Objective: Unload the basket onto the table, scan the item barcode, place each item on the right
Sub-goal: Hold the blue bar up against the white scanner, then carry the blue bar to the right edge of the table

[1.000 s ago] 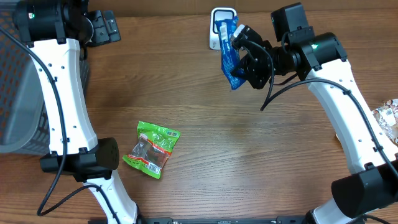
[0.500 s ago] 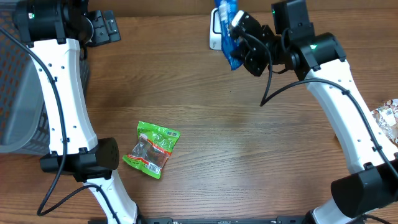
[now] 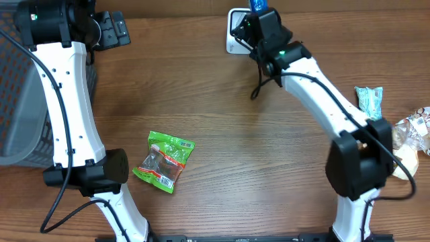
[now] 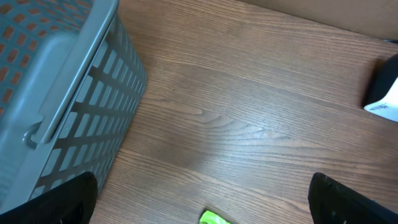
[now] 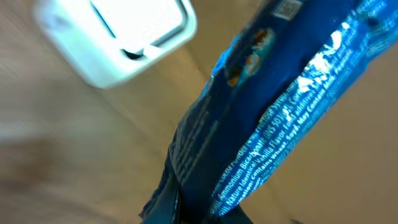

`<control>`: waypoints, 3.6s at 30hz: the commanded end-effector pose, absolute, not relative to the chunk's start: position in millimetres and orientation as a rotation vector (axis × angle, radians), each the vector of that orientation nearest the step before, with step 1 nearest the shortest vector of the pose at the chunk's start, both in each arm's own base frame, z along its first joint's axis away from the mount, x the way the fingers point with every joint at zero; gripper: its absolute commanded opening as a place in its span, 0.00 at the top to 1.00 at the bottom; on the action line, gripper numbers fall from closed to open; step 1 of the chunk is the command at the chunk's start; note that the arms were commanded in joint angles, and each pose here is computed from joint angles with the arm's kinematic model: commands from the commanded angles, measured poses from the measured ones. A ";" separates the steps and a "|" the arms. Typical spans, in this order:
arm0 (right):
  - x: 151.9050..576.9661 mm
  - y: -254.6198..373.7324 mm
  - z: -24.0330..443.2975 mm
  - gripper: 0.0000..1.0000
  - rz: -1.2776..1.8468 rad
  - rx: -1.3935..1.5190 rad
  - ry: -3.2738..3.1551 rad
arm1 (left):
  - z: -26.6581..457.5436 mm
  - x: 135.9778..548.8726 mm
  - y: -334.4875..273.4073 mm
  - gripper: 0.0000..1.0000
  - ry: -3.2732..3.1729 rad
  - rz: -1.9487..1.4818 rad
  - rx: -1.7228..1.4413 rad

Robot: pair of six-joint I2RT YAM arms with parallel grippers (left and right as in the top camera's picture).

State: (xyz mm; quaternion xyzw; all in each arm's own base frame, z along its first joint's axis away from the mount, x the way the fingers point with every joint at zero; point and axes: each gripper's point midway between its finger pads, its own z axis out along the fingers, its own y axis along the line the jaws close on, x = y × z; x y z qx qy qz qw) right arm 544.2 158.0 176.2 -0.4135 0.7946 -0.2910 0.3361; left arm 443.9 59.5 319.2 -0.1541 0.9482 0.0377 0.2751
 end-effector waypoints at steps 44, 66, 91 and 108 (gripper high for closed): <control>630.7 171.0 187.8 0.96 -0.692 -0.376 1.749 | 332.5 439.6 56.4 0.00 2.518 0.103 -0.388; 637.0 147.8 135.2 0.96 -0.732 -0.357 1.842 | 332.7 439.5 56.4 0.00 2.518 0.102 -0.388; 555.9 126.6 337.7 0.96 -0.599 0.017 1.737 | 332.5 439.6 56.4 0.00 2.518 0.103 -0.388; 393.9 -148.6 154.2 0.96 -0.100 0.893 2.639 | 332.5 439.6 56.4 0.00 2.518 0.103 -0.388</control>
